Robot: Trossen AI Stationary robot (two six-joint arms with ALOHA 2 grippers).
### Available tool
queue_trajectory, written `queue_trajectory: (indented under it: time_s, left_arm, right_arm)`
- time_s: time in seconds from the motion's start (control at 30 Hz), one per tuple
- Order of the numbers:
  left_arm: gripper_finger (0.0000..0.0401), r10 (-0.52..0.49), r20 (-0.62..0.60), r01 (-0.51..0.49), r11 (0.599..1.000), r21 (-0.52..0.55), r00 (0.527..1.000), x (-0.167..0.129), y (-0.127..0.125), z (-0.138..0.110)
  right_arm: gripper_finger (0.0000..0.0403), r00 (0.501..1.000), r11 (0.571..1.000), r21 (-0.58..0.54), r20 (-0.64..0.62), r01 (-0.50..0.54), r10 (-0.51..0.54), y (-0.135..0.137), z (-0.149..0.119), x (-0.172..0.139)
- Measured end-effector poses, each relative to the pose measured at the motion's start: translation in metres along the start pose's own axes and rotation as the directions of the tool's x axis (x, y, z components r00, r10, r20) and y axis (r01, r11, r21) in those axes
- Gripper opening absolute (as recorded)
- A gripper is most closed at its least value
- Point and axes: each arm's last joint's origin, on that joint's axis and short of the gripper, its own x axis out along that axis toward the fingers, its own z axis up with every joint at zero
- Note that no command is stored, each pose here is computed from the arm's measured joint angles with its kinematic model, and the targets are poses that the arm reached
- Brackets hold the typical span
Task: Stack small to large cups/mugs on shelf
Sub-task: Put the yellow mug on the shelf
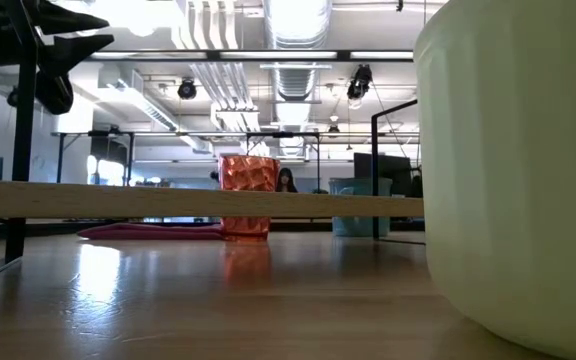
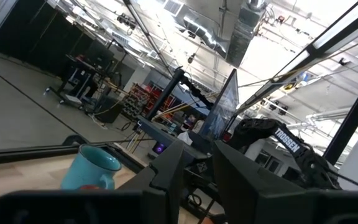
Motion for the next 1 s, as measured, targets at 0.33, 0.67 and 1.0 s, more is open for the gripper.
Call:
queue_trajectory:
  time_s: [0.33,0.67,1.0]
  left_arm:
    - [0.0073,0.000,0.000,0.000,1.000,0.000,1.000,0.000,0.000,0.000]
    - [0.0073,0.001,-0.003,-0.001,1.000,-0.021,1.000,0.000,0.000,-0.001]
    - [0.0073,0.004,-0.015,-0.004,1.000,-0.007,1.000,0.000,0.001,-0.002]
  right_arm:
    - [0.0176,0.995,0.996,-0.010,0.043,0.088,-0.088,0.001,0.002,0.037]
    - [0.0058,0.992,0.990,-0.093,0.078,0.102,-0.095,0.005,0.016,0.039]
    - [0.0010,0.992,0.968,-0.228,0.087,0.104,-0.086,0.013,0.052,0.007]
